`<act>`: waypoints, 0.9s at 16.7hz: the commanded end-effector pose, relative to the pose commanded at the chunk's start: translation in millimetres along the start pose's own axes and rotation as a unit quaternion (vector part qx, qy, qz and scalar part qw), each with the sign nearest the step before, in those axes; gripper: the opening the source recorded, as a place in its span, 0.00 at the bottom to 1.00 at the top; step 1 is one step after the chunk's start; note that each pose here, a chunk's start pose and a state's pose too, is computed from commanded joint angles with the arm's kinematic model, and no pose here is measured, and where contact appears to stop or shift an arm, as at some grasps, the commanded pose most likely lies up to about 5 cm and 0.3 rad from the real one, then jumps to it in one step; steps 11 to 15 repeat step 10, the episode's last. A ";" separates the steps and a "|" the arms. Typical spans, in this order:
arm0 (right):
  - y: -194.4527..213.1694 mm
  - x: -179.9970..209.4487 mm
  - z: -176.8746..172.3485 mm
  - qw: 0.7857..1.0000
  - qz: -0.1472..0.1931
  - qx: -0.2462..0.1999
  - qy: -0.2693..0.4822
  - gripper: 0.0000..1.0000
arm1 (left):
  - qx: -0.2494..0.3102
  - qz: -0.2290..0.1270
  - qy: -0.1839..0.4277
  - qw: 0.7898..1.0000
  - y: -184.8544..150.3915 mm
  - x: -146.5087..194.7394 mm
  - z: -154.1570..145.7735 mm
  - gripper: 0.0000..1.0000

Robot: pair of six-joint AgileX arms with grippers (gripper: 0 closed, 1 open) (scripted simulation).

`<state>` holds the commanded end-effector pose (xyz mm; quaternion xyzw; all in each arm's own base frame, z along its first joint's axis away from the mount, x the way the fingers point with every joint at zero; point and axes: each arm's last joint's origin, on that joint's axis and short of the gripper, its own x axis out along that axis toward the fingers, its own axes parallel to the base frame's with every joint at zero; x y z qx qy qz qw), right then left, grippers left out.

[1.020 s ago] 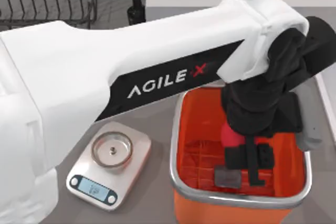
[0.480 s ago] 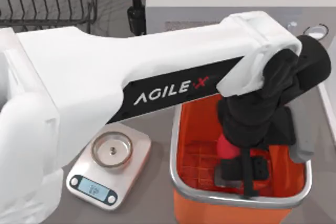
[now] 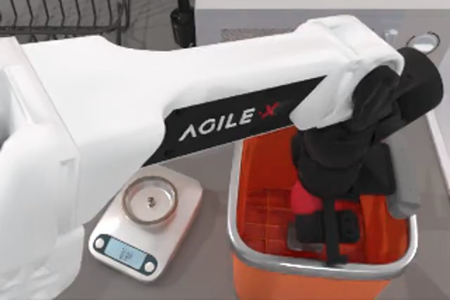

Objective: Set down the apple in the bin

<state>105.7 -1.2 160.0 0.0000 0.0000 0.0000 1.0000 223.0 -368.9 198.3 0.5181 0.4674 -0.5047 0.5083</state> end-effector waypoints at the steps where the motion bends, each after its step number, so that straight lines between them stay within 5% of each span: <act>1: 0.0 0.0 0.0 1.000 0.000 0.000 0.000 1.00 | 0.000 0.000 0.000 1.000 0.0 0.0 0.0 0.75; 5: 0.0 0.0 0.0 1.000 0.000 0.000 0.000 1.00 | 0.000 0.000 0.000 1.000 0.0 0.0 0.0 1.00; 15: 0.0 0.0 0.0 1.000 0.000 0.000 0.000 1.00 | 0.000 0.000 0.000 1.000 0.0 0.0 0.0 1.00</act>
